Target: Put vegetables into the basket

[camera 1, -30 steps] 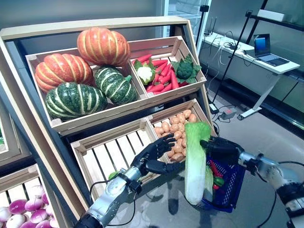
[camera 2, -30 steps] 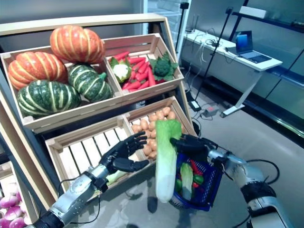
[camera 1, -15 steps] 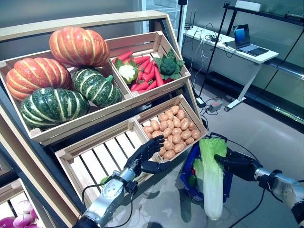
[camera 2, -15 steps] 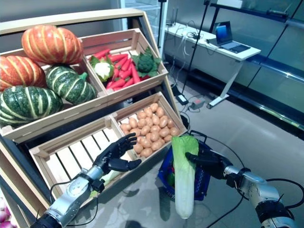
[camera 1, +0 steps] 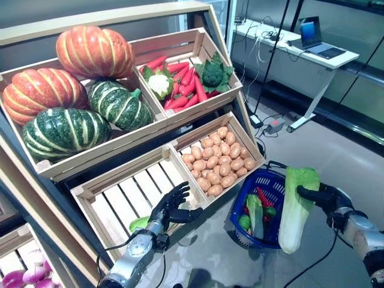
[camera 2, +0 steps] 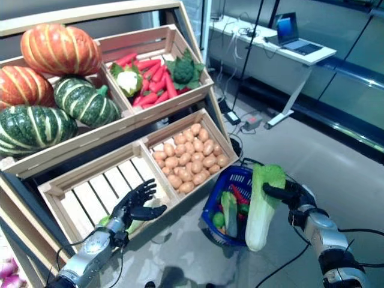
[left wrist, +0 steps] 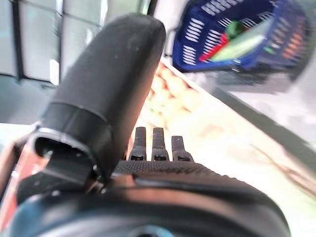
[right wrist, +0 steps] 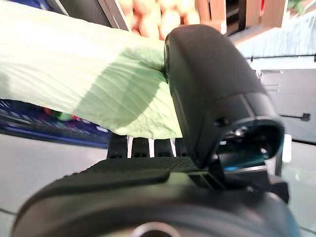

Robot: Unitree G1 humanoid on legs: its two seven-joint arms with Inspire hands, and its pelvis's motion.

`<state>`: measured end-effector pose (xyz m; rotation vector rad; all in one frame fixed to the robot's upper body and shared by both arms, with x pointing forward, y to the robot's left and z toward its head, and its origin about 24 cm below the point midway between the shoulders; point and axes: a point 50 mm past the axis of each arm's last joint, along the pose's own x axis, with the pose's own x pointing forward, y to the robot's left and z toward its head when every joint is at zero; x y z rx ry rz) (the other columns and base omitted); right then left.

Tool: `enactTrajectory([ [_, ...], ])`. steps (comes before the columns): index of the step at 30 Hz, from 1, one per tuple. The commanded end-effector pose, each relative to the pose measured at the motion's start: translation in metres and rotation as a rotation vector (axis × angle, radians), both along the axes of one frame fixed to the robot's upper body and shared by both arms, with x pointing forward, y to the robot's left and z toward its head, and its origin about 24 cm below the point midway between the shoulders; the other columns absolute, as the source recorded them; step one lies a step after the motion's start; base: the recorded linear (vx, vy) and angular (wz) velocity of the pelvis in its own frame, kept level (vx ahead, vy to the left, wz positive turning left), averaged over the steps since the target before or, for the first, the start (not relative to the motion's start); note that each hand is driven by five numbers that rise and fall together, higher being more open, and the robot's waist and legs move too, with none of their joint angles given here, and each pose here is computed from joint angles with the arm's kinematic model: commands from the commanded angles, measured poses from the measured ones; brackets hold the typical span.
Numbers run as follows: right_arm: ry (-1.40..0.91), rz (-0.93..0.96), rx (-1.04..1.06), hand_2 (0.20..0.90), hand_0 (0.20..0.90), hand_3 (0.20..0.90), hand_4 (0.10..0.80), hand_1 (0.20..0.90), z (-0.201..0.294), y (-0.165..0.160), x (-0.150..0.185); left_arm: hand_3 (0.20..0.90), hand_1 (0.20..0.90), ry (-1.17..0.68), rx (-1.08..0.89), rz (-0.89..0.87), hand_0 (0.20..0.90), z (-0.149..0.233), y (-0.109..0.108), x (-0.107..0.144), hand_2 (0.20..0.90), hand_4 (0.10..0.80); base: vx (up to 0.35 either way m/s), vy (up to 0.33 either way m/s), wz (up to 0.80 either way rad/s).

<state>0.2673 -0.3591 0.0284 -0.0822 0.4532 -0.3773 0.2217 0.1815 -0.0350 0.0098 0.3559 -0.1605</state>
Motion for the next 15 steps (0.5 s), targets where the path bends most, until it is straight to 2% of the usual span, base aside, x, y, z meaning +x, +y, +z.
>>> enactTrajectory([
  [1,-0.525,-0.139,-0.18,0.3,0.3,0.3,0.4,0.3,0.145,-0.022,0.057,0.9,0.9,-0.322,-0.031,-0.034,0.9,0.058,-0.01,0.042,0.9,0.8,-0.448,0.039,0.2],
  [7,-0.688,-0.351,-0.289,0.3,0.3,0.3,0.4,0.3,0.206,-0.031,0.062,0.9,0.9,-0.57,-0.053,-0.014,0.9,0.103,-0.015,0.051,0.9,0.8,-0.219,0.05,0.14],
  [12,-0.728,-0.429,-0.282,0.3,0.3,0.3,0.4,0.3,0.221,-0.036,0.06,0.9,0.9,-0.686,-0.062,0.009,0.9,0.121,-0.015,0.052,0.9,0.8,-0.112,0.018,0.25],
  [15,-0.699,-0.407,-0.31,0.3,0.3,0.3,0.4,0.3,0.225,-0.034,0.063,0.9,0.9,-0.721,-0.094,0.043,0.9,0.13,-0.012,0.054,0.9,0.8,-0.104,0.005,0.16],
])
